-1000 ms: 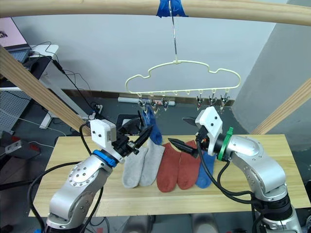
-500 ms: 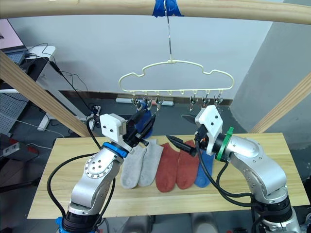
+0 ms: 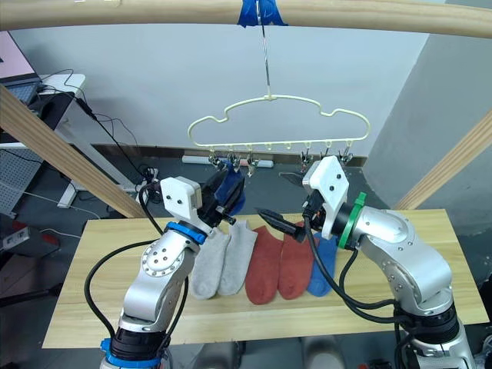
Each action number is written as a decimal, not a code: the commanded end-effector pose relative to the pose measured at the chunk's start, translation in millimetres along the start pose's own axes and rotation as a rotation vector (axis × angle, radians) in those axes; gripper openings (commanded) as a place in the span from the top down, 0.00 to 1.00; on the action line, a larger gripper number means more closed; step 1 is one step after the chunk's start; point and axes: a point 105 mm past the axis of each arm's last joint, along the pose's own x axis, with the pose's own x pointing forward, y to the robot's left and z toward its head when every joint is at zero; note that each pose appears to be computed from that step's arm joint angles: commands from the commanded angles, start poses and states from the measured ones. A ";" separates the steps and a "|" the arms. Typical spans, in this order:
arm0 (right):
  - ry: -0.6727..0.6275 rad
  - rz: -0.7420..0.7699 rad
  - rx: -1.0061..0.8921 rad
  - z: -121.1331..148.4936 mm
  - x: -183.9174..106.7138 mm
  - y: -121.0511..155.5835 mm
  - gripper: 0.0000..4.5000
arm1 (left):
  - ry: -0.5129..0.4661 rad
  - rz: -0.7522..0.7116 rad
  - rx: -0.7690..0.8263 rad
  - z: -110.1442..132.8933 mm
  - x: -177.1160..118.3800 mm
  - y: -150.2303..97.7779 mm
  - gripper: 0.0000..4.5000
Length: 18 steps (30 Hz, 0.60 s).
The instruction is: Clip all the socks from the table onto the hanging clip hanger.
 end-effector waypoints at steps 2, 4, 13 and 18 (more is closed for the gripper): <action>-0.080 0.019 -0.050 20.8 0.1 6.1 0.00 | -0.060 0.042 0.018 12.6 3.8 7.1 0.55; -0.082 0.018 -0.056 21.6 0.5 6.1 0.00 | -0.062 0.066 0.015 12.2 6.0 10.8 0.55; -0.084 0.007 -0.056 20.9 0.6 5.4 0.00 | -0.084 0.065 0.011 13.4 16.0 8.9 0.55; -0.084 0.003 -0.056 20.6 0.9 5.0 0.00 | -0.096 0.072 0.013 14.2 21.3 10.1 0.55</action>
